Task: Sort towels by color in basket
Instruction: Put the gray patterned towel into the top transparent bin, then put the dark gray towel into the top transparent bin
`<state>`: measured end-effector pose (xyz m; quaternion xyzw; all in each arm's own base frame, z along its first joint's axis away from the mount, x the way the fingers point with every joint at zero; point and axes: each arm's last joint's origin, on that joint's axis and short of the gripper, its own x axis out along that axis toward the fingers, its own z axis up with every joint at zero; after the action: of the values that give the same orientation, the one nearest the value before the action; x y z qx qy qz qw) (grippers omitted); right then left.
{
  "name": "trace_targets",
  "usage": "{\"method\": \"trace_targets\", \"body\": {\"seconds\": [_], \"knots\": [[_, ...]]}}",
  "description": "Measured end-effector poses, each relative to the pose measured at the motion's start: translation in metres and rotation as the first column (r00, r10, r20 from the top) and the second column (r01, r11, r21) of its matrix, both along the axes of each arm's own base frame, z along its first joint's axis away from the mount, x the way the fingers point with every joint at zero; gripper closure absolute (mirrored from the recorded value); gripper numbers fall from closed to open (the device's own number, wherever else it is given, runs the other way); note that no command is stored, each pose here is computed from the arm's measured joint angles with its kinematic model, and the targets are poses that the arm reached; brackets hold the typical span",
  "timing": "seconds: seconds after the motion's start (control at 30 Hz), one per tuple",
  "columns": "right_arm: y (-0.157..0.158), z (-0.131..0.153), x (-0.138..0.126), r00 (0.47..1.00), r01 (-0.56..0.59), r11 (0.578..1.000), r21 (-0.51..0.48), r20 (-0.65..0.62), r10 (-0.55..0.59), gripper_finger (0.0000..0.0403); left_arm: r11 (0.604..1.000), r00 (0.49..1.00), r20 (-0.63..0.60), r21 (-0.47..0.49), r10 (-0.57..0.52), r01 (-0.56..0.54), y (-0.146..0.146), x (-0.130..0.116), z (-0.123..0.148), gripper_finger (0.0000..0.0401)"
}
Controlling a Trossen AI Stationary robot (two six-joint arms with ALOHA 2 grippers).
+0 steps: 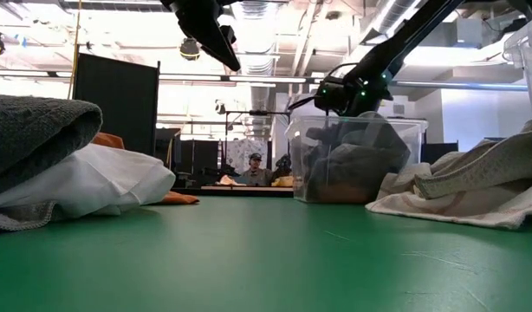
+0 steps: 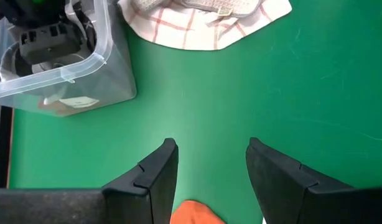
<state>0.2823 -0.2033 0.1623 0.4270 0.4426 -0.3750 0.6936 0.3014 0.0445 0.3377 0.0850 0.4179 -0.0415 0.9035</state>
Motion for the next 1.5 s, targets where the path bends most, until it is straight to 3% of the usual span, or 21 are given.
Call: {"method": "trace_targets", "body": {"seconds": [0.63,0.87,1.17,1.5], "knots": [[0.039,0.108,-0.031,0.969,-0.028,0.984,-0.174,0.239,0.07,0.0173,1.0,1.0,-0.014,-0.004,0.002,-0.002,0.0,-0.001,-0.001,0.0221],[0.051,0.137,-0.045,0.943,-0.047,0.964,-0.26,0.308,0.129,0.0173,1.0,0.996,-0.094,0.001,0.001,-0.001,-0.001,-0.007,-0.005,0.0221],[0.077,0.163,-0.05,0.888,-0.15,0.91,-0.387,0.351,0.296,0.0173,1.0,0.971,-0.239,-0.025,-0.009,0.003,-0.009,-0.024,-0.009,0.0221],[0.123,0.184,-0.044,0.767,-0.304,0.805,-0.509,0.371,0.524,0.0173,0.998,0.972,-0.232,-0.061,-0.031,0.017,-0.039,-0.052,0.007,0.0221]]}}
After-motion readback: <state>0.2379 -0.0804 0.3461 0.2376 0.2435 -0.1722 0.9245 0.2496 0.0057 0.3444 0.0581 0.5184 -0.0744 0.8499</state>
